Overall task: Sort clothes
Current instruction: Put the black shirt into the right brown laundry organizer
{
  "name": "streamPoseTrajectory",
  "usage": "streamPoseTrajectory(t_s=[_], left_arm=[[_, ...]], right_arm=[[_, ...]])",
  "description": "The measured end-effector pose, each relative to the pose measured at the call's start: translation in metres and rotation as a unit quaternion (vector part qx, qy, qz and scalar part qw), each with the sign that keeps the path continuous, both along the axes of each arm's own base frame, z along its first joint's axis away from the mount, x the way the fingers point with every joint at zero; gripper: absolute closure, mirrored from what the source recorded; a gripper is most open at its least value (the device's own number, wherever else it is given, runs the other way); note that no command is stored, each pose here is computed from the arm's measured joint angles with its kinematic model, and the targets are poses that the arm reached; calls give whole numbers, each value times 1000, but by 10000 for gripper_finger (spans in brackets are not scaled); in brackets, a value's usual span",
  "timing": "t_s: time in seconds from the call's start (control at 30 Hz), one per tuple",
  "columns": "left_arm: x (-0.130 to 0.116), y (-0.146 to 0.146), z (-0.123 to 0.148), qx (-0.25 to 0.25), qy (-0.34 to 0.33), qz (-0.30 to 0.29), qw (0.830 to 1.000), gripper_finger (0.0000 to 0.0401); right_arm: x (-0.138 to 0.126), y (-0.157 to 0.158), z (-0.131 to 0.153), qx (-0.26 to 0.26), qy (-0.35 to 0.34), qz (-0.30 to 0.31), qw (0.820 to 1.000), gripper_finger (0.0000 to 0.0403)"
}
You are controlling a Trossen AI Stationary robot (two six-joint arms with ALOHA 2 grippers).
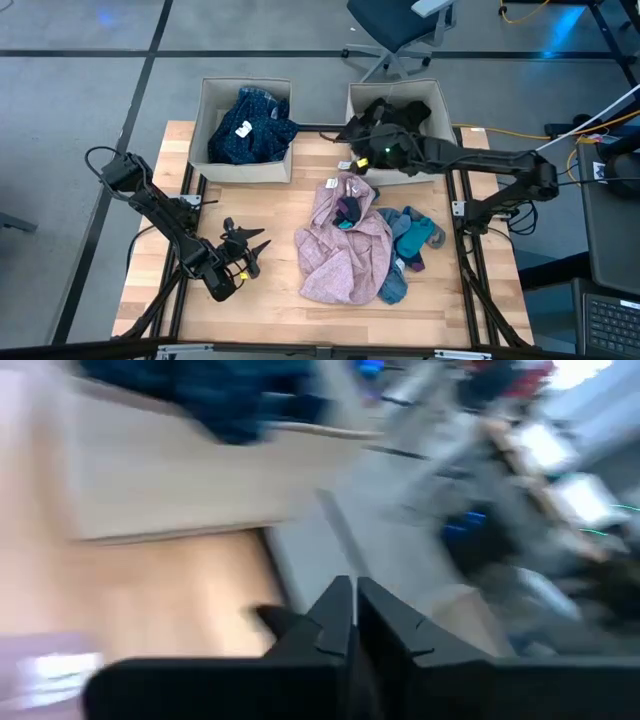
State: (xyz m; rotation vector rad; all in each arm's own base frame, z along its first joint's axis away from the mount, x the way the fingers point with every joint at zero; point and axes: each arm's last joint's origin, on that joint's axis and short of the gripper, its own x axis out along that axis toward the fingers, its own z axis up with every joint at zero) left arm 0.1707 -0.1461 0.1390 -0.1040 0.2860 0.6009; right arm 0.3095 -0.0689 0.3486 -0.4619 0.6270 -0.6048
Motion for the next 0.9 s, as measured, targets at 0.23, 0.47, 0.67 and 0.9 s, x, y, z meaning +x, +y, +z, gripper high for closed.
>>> streamPoseTrajectory(t_s=[0.23,0.47,0.67,0.9], left_arm=[[0,0,0,-3,-2,1,1000,229],[0,0,0,-4,-3,1,1000,229],[0,0,0,-2,-2,1,1000,229],[0,0,0,-2,-2,1,1000,229]], right_arm=[[23,-2,-32,29,46,22,998,264],[42,-13,-70,-107,198,-65,972,146],[46,-15,-83,-139,251,-80,955,132],[44,-26,-84,-148,258,-110,948,201]])
